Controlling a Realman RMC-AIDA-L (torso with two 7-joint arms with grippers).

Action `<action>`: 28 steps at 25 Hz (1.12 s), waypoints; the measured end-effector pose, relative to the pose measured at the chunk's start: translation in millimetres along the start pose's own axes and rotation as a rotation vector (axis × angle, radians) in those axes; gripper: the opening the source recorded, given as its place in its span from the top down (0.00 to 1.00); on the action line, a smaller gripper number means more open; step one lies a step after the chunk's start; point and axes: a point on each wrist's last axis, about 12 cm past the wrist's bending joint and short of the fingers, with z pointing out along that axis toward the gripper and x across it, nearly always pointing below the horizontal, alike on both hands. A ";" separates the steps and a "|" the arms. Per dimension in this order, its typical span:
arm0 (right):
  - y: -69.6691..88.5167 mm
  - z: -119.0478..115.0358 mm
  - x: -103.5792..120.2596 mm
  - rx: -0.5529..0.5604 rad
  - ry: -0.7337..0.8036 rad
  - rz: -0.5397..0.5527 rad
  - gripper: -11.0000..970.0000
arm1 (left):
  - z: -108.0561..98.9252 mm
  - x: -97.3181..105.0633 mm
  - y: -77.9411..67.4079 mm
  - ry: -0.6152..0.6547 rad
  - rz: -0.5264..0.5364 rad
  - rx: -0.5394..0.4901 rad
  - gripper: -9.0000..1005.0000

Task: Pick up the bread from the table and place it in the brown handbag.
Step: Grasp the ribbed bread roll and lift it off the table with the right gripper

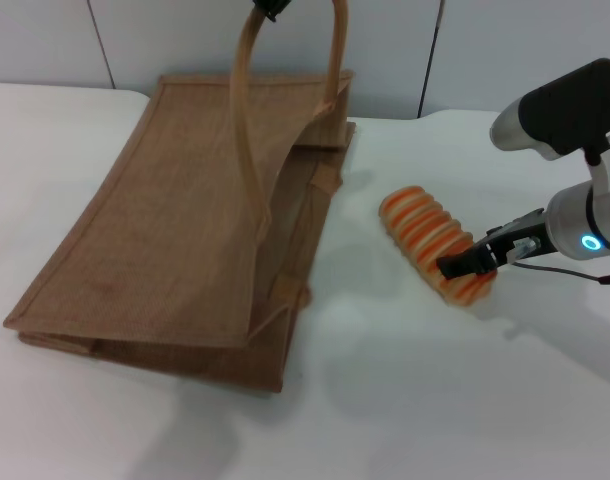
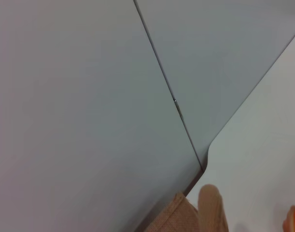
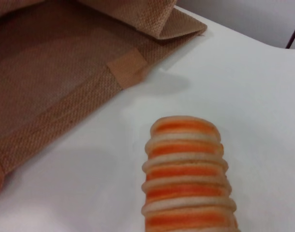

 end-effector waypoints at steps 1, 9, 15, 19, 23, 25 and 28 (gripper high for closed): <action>0.3 0.1 0.0 -0.001 0.001 0.000 0.11 | 0.0 0.0 -0.1 0.000 0.000 0.000 0.88; 2.9 2.8 -0.5 -0.001 0.015 -0.001 0.12 | -0.8 -2.9 -0.6 -0.005 0.007 -0.001 0.88; 3.4 4.2 -1.5 0.001 0.023 -0.001 0.12 | -0.8 -3.1 -0.9 -0.007 0.007 0.000 0.88; 3.2 3.8 -2.0 -0.002 0.027 0.006 0.13 | -0.9 -3.2 -0.9 -0.007 0.007 -0.001 0.88; 2.5 3.4 -1.6 -0.005 0.030 0.012 0.24 | -1.0 -3.2 -0.9 -0.007 0.007 -0.001 0.88; 2.2 3.3 -1.7 -0.004 0.030 0.013 0.30 | -1.0 -3.2 -0.9 -0.007 0.006 -0.001 0.88; 2.8 2.8 -2.5 -0.005 0.027 0.007 0.39 | -1.0 -3.3 -0.9 -0.007 0.006 -0.001 0.88</action>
